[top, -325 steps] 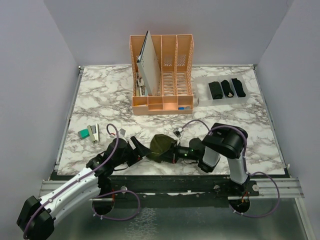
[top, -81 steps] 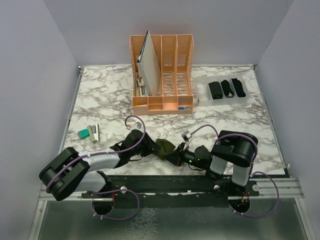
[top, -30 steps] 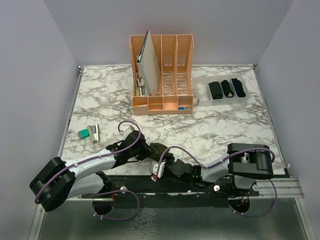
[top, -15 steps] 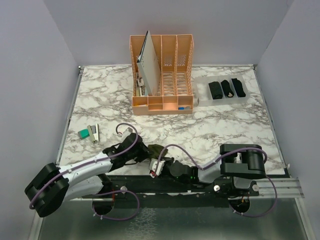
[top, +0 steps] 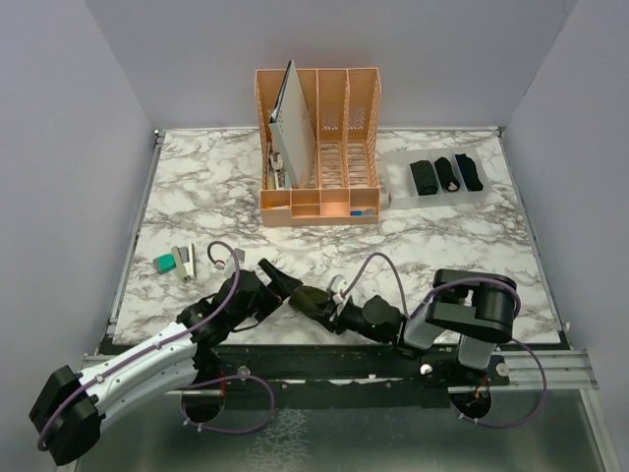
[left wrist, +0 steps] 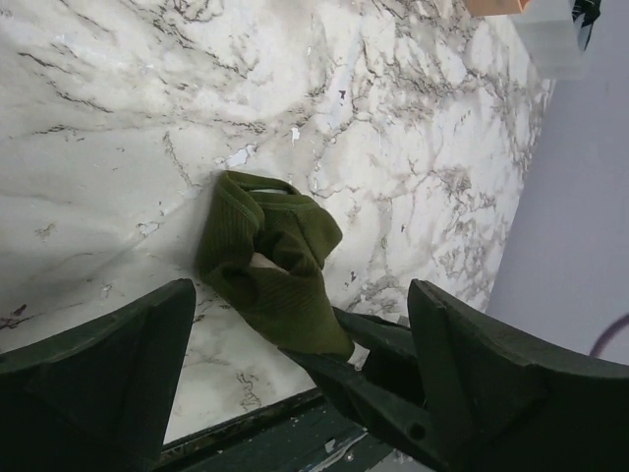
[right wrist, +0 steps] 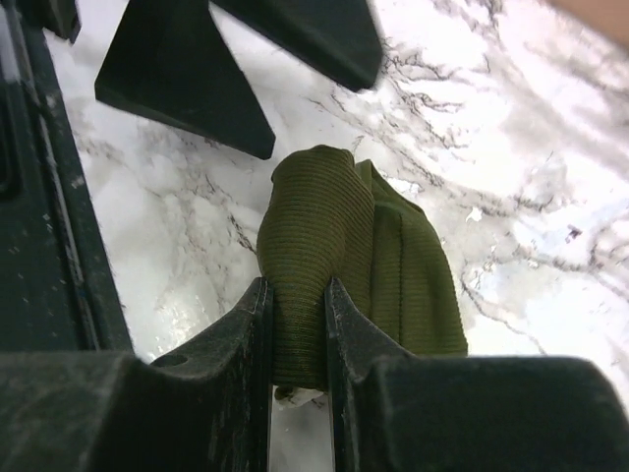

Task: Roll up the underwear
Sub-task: Roll the underwear to the corner of the board.

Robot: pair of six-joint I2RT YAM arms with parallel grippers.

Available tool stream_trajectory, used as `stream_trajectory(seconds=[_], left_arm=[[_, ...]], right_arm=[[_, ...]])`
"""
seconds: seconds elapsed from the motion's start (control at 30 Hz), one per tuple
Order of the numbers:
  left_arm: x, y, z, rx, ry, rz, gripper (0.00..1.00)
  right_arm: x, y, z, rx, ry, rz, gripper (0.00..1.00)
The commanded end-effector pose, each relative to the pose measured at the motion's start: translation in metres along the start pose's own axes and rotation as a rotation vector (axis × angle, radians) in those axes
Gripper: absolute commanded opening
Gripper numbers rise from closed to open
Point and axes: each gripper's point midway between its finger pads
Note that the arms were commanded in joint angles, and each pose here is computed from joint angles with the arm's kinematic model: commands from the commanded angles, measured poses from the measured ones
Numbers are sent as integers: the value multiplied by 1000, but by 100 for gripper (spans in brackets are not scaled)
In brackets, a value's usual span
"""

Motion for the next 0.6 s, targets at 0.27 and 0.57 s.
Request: stream_trajectory(seconds=[0.27,0.57], left_arm=[[8,-4,-1,104,-119,4,95],[21,-22,-7,143,-116,60,94]], right_arm=[[58,25,-22,31,-527,143,12],[62,25,-28,39,-576,157,12]])
Point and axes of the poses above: each gripper's point midway between its finger pads, its own y axis back along the fingers, its own z axis along the line the jaws close on, x = y × z, and after that the axes turned 7 degrees about -y, right-handed
